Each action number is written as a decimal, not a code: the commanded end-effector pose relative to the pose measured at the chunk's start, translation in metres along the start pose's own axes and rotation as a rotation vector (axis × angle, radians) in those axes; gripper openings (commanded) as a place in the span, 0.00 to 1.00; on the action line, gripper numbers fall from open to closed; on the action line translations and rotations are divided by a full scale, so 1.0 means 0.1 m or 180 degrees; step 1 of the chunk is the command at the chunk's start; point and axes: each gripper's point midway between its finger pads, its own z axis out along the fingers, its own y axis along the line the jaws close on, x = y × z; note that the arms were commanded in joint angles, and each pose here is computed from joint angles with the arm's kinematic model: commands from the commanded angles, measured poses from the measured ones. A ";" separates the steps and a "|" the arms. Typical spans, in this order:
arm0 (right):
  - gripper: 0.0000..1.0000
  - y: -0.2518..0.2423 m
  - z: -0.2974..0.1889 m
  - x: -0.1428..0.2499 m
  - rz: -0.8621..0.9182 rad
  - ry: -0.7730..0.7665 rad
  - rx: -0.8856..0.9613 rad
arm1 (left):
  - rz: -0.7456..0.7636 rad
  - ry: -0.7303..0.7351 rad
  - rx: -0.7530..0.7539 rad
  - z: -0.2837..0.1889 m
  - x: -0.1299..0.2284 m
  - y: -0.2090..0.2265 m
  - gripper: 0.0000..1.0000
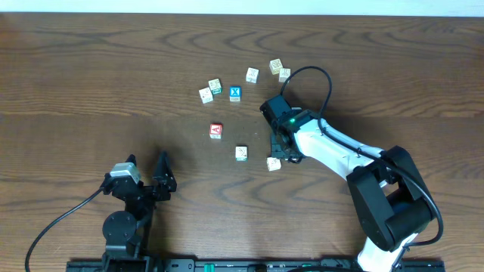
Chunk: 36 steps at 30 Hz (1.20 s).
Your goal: Lift 3 blocks
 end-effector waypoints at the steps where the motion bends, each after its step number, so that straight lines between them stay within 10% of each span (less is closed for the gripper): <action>1: 0.36 -0.04 0.34 0.56 -0.0126 0.0594 0.0070 | 0.0009 0.0117 -0.0156 0.01 0.14 0.11 0.79; 25: 0.71 -0.28 -0.74 -0.24 0.0099 -0.0421 -0.0268 | 0.0009 0.0117 -0.0156 0.01 0.14 0.11 0.80; 36: 0.01 -0.40 -0.82 0.34 0.0065 0.0316 -0.0163 | 0.0009 0.0116 -0.0157 0.01 0.14 0.11 0.80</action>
